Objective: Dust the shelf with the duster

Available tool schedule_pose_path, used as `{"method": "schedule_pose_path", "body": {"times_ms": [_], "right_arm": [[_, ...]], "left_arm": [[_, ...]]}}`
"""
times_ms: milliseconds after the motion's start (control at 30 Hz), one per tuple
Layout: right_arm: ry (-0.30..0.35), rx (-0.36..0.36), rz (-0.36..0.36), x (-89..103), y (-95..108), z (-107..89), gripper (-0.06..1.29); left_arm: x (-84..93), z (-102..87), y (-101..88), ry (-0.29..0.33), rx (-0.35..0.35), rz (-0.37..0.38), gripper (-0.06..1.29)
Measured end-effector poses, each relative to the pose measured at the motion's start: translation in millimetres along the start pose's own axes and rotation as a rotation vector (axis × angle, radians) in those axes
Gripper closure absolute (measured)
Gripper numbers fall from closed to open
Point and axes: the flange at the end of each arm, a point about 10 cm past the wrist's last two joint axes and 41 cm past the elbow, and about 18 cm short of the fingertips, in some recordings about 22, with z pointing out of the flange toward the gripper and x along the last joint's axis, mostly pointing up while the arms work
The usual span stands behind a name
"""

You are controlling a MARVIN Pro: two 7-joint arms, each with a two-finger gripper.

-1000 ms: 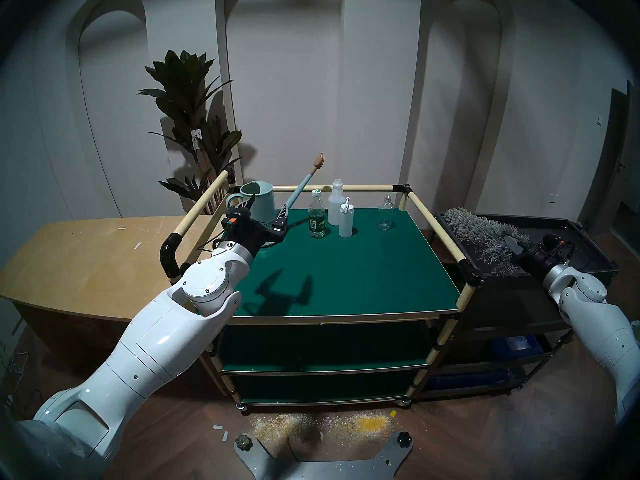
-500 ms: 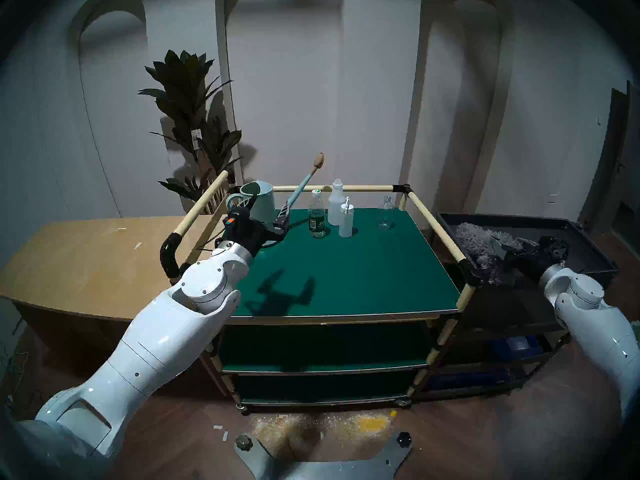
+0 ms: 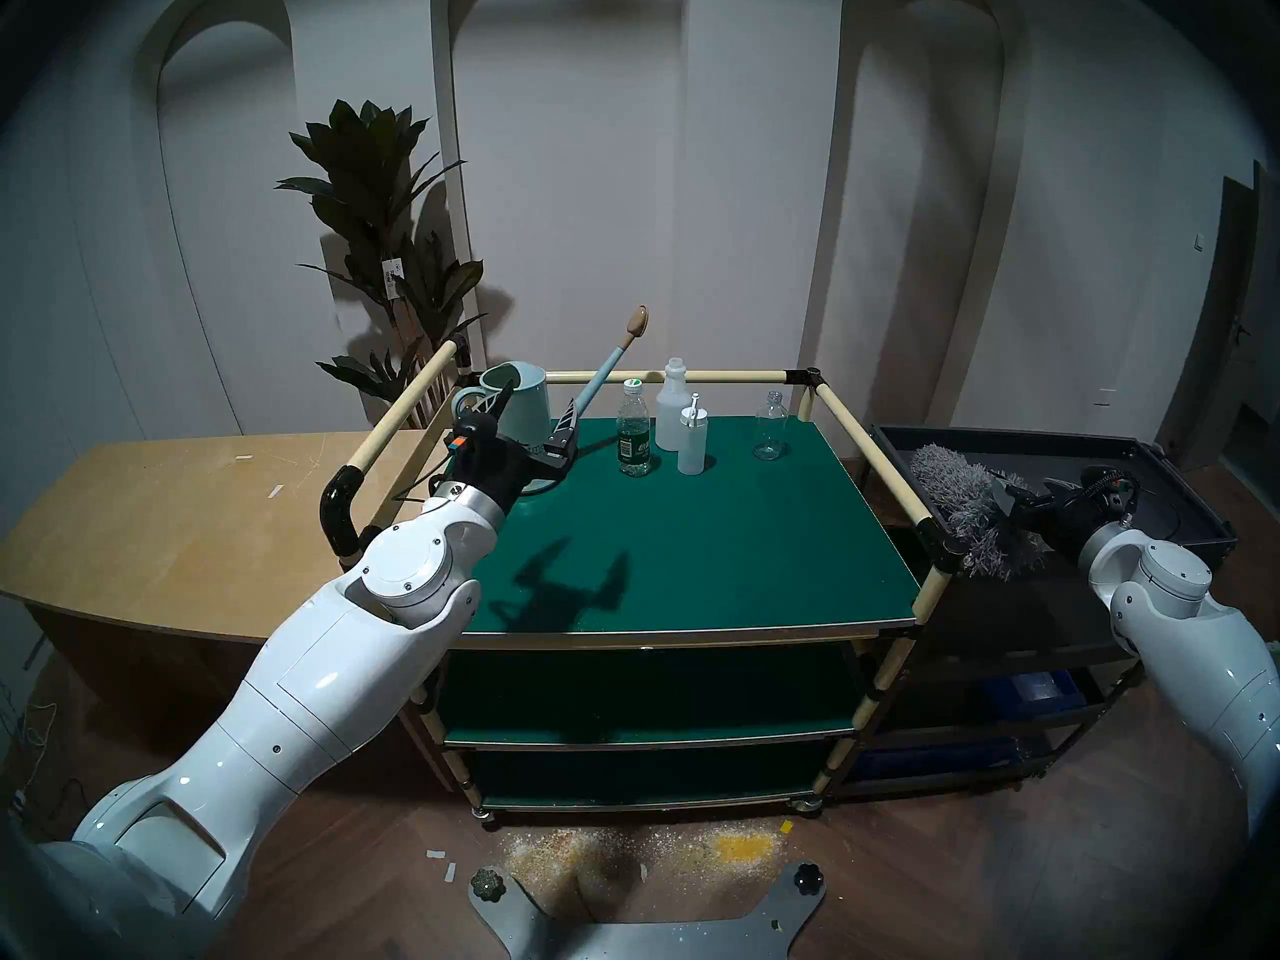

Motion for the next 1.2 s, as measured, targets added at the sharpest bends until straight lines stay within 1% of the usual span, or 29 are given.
{"method": "schedule_pose_path", "body": {"times_ms": [167,200,333,500,700,767,833,867,1067,1133,1200], "right_arm": [[-0.038,0.006,0.046,2.0,2.1,2.0,0.00],[-0.050,0.012,0.064,2.4,3.3,2.7,0.00],[-0.069,0.024,0.109,4.0,9.1,4.4,0.00],[-0.073,0.035,0.166,11.9,16.5,6.7,0.00],[-0.057,0.058,0.211,24.7,20.4,9.4,0.00],[-0.046,0.073,0.221,31.5,18.8,10.0,0.00],[-0.025,0.097,0.230,43.7,14.9,10.5,0.00],[-0.020,0.102,0.231,46.7,14.0,10.5,0.00],[0.060,0.168,0.223,89.5,-1.2,8.8,0.00],[0.091,0.195,0.216,105.8,-10.2,7.7,0.00],[0.115,0.215,0.211,118.1,-19.4,6.6,0.00]], "left_arm": [[-0.7,0.1,-0.2,0.000,0.001,0.000,-0.02],[-0.9,0.2,-0.1,0.000,0.001,0.000,-0.02],[-1.9,0.3,-0.1,-0.002,0.002,0.000,-0.02],[-2.8,0.5,-0.1,-0.003,0.004,0.001,-0.02],[-3.2,0.8,-0.4,-0.004,0.006,0.002,-0.02],[-3.0,0.8,-0.9,-0.003,0.008,0.003,-0.02],[-1.6,0.9,-2.5,-0.003,0.015,0.003,-0.02],[-1.0,1.0,-3.1,-0.002,0.017,0.002,-0.02],[10.3,2.1,-12.3,0.004,0.049,-0.007,-0.02],[14.9,2.6,-15.3,0.002,0.061,-0.010,-0.02],[18.3,2.8,-17.7,-0.001,0.071,-0.011,-0.02]]}}
